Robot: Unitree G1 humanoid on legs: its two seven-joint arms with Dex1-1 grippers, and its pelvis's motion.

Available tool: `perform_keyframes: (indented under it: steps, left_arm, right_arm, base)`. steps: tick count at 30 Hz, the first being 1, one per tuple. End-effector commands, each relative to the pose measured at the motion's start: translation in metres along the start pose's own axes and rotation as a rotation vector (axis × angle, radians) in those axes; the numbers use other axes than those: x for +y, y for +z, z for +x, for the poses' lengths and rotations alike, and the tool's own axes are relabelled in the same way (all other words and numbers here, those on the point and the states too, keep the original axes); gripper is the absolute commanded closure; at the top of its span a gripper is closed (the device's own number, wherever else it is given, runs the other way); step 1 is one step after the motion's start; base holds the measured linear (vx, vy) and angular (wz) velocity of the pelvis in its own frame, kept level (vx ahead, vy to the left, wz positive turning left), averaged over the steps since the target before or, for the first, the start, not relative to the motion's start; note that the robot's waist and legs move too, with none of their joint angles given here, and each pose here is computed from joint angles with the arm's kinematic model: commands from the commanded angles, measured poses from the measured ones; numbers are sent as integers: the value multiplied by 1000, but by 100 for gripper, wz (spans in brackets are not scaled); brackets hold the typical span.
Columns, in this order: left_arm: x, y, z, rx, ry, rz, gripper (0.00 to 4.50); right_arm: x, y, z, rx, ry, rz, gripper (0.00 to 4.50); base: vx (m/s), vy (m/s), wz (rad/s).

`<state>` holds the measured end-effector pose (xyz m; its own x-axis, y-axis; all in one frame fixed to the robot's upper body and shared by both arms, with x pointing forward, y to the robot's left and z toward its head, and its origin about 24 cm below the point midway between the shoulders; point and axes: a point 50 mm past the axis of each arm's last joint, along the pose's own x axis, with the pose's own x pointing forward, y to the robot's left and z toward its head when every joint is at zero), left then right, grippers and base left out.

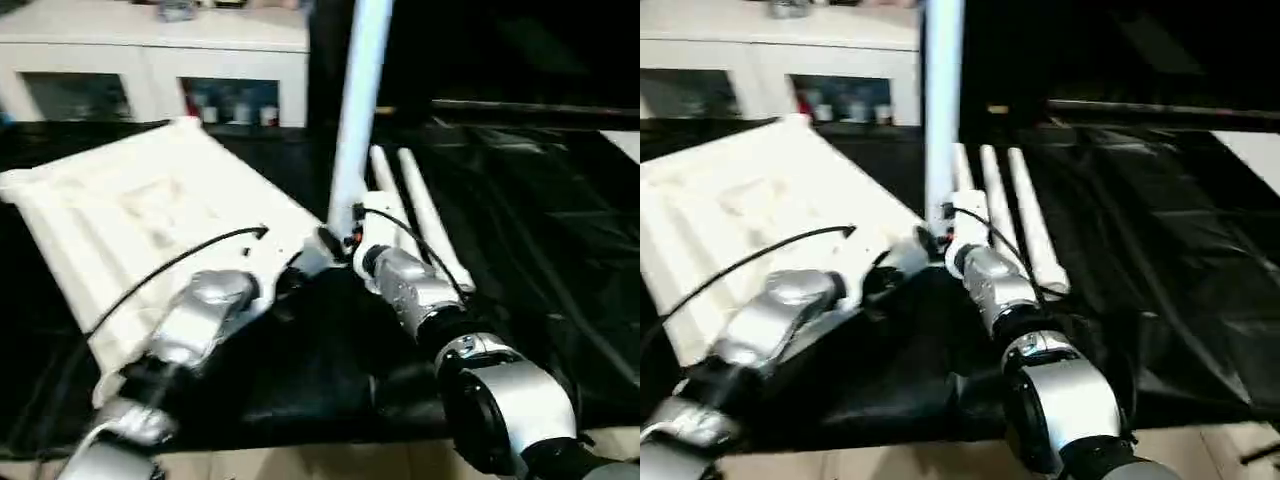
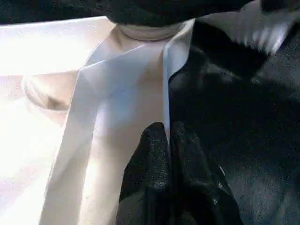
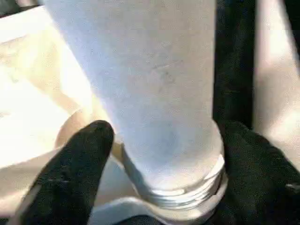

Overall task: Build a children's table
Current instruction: Rotate leg to tighten

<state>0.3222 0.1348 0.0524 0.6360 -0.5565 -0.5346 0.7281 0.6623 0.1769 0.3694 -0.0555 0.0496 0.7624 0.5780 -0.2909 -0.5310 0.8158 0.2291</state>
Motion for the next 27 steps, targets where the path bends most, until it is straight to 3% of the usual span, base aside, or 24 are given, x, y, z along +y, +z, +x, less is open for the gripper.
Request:
perform_keyframes:
  steps: [1, 10, 23, 24, 27]
  left_arm:
    - [-6, -4, 0, 6, -49, 23, 450]
    - [-6, -19, -43, -29, -293, 147, 450]
    - [3, -23, -54, -38, -299, 136, 450]
    - [4, -23, -54, -37, -299, 137, 450]
    - [4, -24, -54, -37, -298, 135, 450]
  right_arm:
    - [13, 2, 3, 17, 121, -53, 66]
    - [-15, 17, -31, 58, 447, -268, 66]
    - [-12, 1, -42, 179, 605, -336, 66]
    - [-12, 1, -42, 177, 596, -327, 92]
    - [-14, 2, -41, 167, 566, -312, 105]
  base:
    - [0, 0, 0]
    - [0, 0, 0]
    - [0, 0, 0]
    - [0, 0, 0]
    - [0, 0, 0]
